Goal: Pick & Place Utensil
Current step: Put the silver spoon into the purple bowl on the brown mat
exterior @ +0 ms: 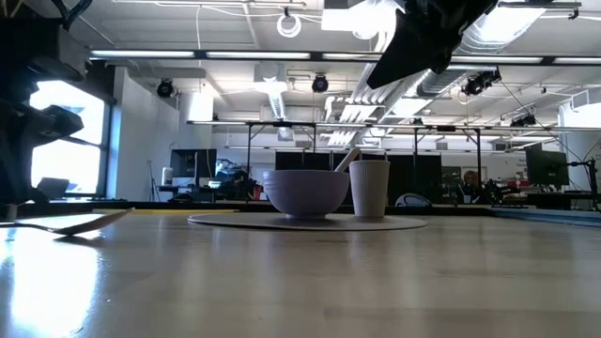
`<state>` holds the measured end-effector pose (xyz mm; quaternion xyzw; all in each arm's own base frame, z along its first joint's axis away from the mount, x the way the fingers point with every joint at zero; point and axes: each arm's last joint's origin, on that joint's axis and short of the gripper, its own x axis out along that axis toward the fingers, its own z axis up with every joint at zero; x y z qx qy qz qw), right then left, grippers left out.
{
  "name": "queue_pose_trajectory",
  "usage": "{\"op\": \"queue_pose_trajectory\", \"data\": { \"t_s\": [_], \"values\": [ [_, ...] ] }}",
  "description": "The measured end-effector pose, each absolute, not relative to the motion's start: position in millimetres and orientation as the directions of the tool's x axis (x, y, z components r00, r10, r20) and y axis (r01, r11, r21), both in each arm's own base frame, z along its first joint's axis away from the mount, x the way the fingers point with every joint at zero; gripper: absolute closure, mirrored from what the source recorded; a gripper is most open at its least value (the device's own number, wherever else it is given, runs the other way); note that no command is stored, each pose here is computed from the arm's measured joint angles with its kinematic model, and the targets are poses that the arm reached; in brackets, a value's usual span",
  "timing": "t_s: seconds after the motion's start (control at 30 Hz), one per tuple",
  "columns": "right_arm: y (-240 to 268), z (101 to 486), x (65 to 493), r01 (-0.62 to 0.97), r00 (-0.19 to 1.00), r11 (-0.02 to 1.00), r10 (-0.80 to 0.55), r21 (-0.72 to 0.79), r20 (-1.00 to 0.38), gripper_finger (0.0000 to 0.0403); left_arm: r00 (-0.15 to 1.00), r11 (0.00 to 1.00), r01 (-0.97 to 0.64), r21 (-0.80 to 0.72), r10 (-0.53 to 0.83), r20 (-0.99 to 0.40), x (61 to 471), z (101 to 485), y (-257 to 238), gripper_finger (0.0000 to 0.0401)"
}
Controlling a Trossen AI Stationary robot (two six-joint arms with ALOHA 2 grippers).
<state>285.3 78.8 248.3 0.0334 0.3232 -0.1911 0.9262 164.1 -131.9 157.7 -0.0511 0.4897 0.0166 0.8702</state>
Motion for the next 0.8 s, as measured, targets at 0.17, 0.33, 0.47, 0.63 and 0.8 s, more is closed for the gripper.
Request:
{"op": "queue_pose_trajectory", "data": {
  "t_s": [0.17,0.33,0.47,0.63,0.8],
  "values": [
    [78.8,248.3,285.3,0.375,0.718,0.925,-0.332,-0.061,-0.612,0.0398,0.530,0.991,-0.112,-0.071,0.000,-0.848,164.5,157.8,-130.9,0.0297],
    [78.8,248.3,285.3,0.375,0.718,0.925,-0.332,-0.061,-0.612,0.0401,0.528,0.990,-0.120,-0.079,-0.004,-0.849,163.9,156.5,-130.7,0.0241],
    [78.8,248.3,285.3,0.375,0.718,0.925,-0.332,-0.061,-0.612,0.0397,0.523,0.987,-0.138,-0.081,0.003,-0.852,158.2,143.6,-125.6,0.0235],
    [78.8,248.3,285.3,0.375,0.718,0.925,-0.332,-0.061,-0.612,0.0398,0.561,0.980,-0.145,-0.137,-0.032,-0.827,154.8,130.6,-122.6,0.0250],
    [78.8,248.3,285.3,0.375,0.718,0.925,-0.332,-0.061,-0.612,0.0401,0.570,0.981,-0.154,-0.114,-0.006,-0.822,152.3,126.1,-119.5,0.0294]
  ]
}}
